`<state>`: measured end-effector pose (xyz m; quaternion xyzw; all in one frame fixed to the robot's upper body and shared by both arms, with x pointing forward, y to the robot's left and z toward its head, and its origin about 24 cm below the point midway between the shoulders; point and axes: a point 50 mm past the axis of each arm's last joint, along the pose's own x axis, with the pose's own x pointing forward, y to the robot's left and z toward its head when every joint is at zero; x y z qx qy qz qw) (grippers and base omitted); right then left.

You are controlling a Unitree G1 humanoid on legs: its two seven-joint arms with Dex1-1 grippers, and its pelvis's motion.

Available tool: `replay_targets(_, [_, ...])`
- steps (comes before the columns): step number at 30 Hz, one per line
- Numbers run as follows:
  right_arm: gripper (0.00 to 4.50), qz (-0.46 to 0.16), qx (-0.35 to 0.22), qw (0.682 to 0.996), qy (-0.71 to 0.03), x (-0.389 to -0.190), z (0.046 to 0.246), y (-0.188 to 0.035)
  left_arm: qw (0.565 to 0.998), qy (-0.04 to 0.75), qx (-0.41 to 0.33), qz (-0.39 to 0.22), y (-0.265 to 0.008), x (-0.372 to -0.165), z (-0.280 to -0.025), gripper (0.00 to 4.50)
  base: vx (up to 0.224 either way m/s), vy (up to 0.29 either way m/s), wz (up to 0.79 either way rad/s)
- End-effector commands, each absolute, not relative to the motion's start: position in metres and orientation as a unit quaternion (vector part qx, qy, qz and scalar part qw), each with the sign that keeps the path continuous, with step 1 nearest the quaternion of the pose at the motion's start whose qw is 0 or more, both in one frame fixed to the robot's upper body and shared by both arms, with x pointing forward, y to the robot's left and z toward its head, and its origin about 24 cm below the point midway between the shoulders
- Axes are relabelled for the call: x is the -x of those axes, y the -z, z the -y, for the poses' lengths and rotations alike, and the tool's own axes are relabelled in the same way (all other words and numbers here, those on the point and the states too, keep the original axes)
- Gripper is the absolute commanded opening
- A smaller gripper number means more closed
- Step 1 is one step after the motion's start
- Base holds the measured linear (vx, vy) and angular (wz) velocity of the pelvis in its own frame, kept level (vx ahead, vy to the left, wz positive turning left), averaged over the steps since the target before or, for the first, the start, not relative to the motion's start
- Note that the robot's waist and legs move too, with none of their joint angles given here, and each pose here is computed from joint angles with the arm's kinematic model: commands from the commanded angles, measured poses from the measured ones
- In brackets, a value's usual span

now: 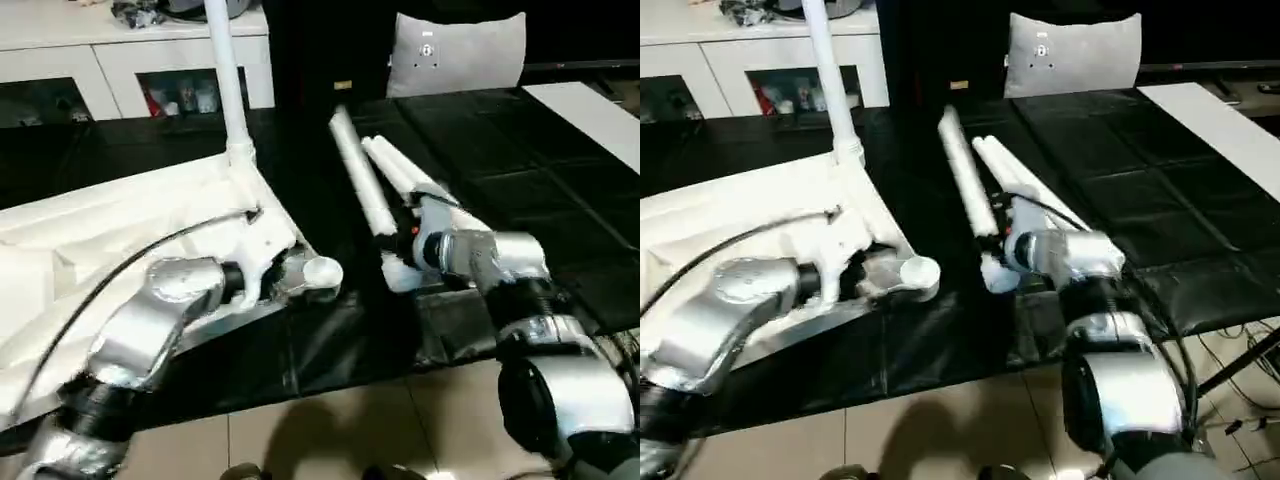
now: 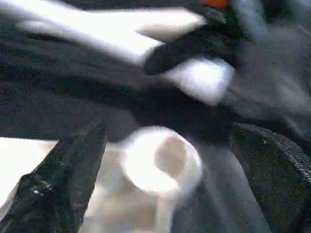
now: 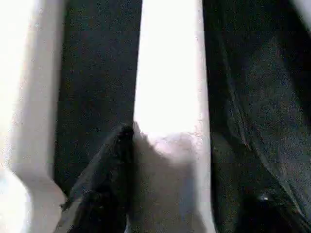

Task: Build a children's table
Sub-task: Pick table leg

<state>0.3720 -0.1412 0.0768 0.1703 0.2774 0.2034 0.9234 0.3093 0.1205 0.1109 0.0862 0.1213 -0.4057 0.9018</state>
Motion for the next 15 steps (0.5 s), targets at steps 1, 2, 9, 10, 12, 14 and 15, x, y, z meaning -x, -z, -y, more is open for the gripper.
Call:
replay_targets(1, [1.89,-0.184,-0.209,0.93,-0.239,-0.376,0.147,-0.105,0.933,0.343,-0.041,-0.105,-0.122,-0.324,-0.128,4.5,0.0,0.0,0.0])
replay_targets(2, [1.89,-0.168,-0.216,0.928,-0.252,-0.375,0.148,-0.109,0.937,0.335,-0.018,-0.097,-0.124,-0.327,-0.127,4.5,0.0,0.0,0.0])
replay_targets(9, [1.89,-0.043,-0.328,0.86,-0.389,-0.35,0.148,-0.132,0.893,0.376,0.242,-0.051,-0.159,-0.336,-0.099,4.5,0.0,0.0,0.0])
replay_targets(10, [1.89,-0.033,-0.331,0.848,-0.412,-0.345,0.147,-0.134,0.879,0.382,0.28,-0.045,-0.165,-0.338,-0.094,4.5,0.0,0.0,0.0])
replay_targets(12, [1.89,-0.027,-0.333,0.834,-0.438,-0.338,0.143,-0.135,0.868,0.384,0.313,-0.042,-0.171,-0.34,-0.089,4.5,0.0,0.0,0.0])
replay_targets(14, [1.89,-0.02,-0.332,0.81,-0.483,-0.327,0.137,-0.137,0.848,0.395,0.353,-0.036,-0.18,-0.342,-0.079,4.5,0.0,0.0,0.0])
replay_targets(15, [1.89,-0.021,-0.327,0.795,-0.511,-0.32,0.132,-0.138,0.83,0.407,0.379,-0.032,-0.185,-0.342,-0.072,4.5,0.0,0.0,0.0])
